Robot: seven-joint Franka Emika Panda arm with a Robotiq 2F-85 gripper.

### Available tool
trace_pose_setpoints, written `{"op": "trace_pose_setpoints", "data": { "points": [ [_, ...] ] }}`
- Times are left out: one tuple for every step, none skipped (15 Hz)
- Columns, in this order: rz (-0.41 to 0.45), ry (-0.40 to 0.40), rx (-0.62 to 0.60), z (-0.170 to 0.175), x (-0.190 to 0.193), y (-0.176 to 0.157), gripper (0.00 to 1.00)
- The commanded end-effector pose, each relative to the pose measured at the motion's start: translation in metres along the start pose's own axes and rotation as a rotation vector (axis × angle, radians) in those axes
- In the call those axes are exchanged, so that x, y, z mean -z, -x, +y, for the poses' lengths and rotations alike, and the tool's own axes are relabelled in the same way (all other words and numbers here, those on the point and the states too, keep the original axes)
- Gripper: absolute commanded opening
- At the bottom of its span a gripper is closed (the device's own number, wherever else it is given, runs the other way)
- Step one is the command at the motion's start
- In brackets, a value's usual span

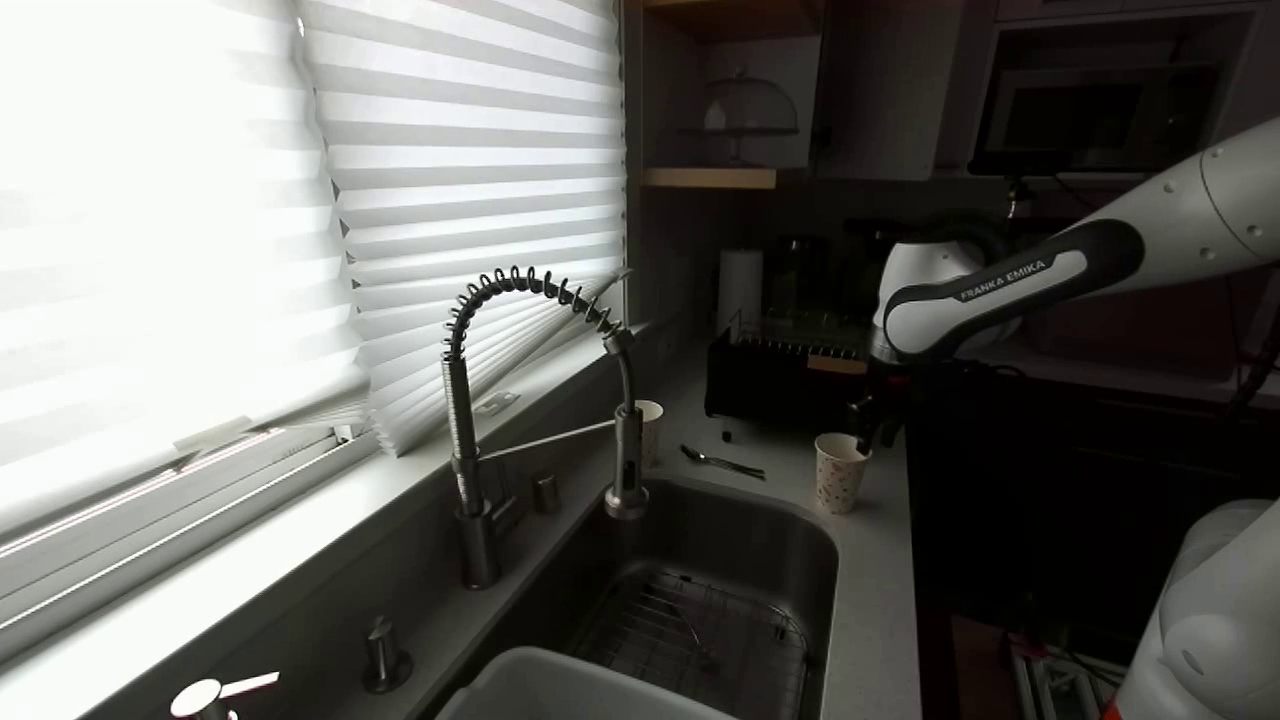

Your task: Pick up the closest paper cup, pour the water out into the sink and put the paper cup back on the kitchen counter, pick up the furthest paper cup, pour the water out into the sink and stack the most paper cup into the other paper cup

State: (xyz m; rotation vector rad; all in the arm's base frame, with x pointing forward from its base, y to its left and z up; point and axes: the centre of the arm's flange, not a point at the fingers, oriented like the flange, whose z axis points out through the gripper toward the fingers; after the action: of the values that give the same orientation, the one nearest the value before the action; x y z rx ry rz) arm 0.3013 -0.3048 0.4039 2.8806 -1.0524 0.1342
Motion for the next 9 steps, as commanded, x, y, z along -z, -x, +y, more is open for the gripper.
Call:
{"op": "trace_pose_setpoints", "data": {
  "points": [
    [-0.005, -0.016, -0.026, 0.000, -0.009, -0.007, 0.23],
    [-0.006, -0.018, -0.026, 0.000, -0.009, -0.007, 0.14],
    [-0.007, -0.018, -0.027, 0.000, -0.010, -0.007, 0.08],
    [-0.008, -0.019, -0.027, 0.000, -0.010, -0.007, 0.00],
    [-0.009, -0.020, -0.028, 0.000, -0.011, -0.008, 0.00],
    [-0.007, -0.021, -0.028, -0.001, -0.011, -0.008, 0.00],
    [-0.002, -0.025, -0.029, -0.001, -0.008, -0.008, 0.00],
    [0.004, -0.023, -0.025, -0.003, -0.005, -0.009, 0.01],
    [0.012, -0.023, -0.012, -0.008, 0.002, -0.008, 0.01]
  ]
}}
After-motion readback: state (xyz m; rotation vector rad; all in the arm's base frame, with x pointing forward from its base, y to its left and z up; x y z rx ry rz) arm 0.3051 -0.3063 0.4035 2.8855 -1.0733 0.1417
